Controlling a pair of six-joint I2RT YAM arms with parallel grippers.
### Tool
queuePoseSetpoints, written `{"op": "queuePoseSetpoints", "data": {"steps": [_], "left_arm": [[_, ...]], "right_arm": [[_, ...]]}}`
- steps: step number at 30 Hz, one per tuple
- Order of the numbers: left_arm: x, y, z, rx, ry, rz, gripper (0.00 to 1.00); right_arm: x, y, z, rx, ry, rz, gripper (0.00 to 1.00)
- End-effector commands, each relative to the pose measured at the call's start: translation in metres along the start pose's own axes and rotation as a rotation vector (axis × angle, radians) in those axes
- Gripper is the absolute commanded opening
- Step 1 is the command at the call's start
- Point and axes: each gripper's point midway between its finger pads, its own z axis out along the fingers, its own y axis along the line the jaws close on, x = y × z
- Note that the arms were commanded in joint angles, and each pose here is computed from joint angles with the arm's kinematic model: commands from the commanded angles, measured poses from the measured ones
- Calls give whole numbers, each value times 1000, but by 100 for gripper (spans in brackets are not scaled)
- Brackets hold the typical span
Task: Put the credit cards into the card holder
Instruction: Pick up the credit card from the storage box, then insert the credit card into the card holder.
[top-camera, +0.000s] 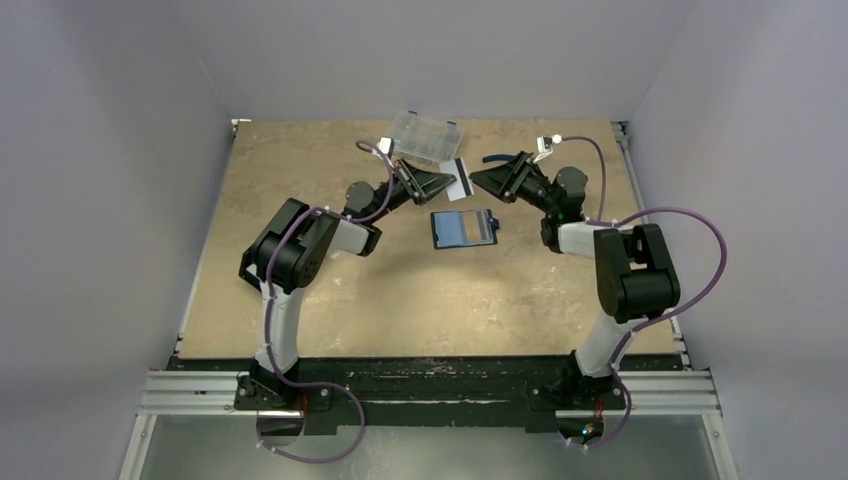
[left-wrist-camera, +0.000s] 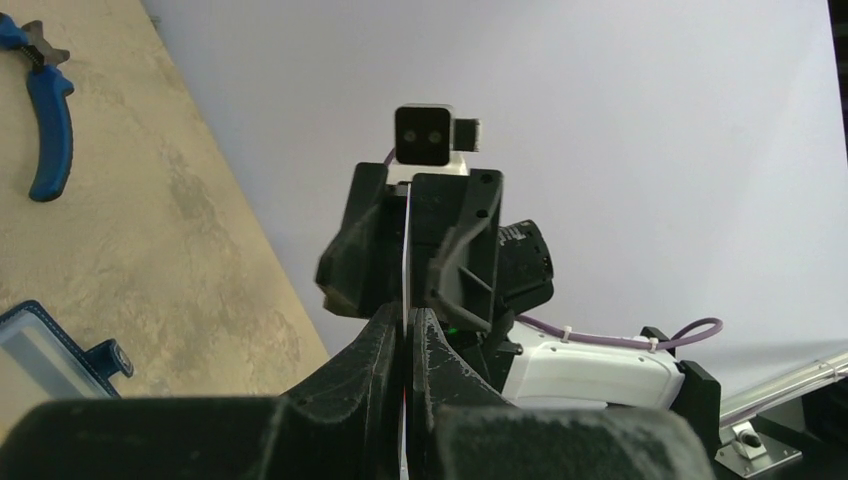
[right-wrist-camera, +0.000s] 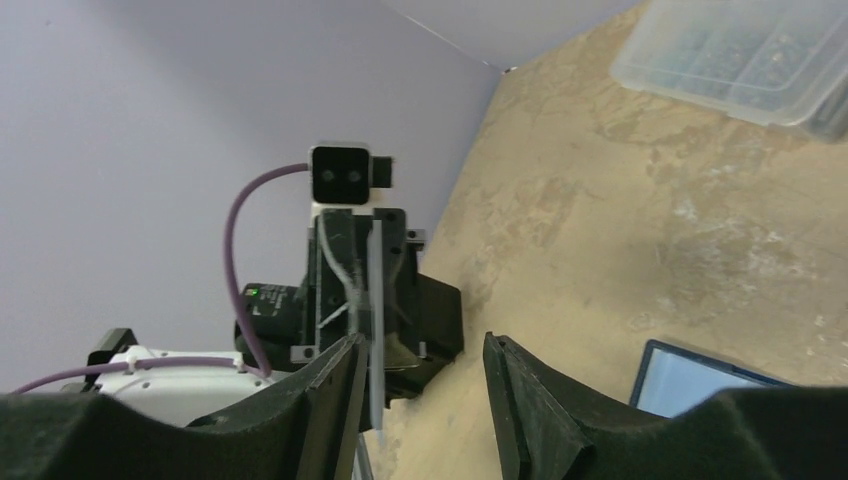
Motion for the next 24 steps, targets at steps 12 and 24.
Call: {"op": "queuePoseSetpoints", "data": {"steps": [12, 24], "left_arm": [[-10, -40, 16, 195, -29, 105, 0], [0, 50, 9, -229, 66, 100, 48]], "right_arm": [[-4, 5, 9, -89, 22, 15, 37], [-1, -40, -10, 3, 9, 121, 0]]}}
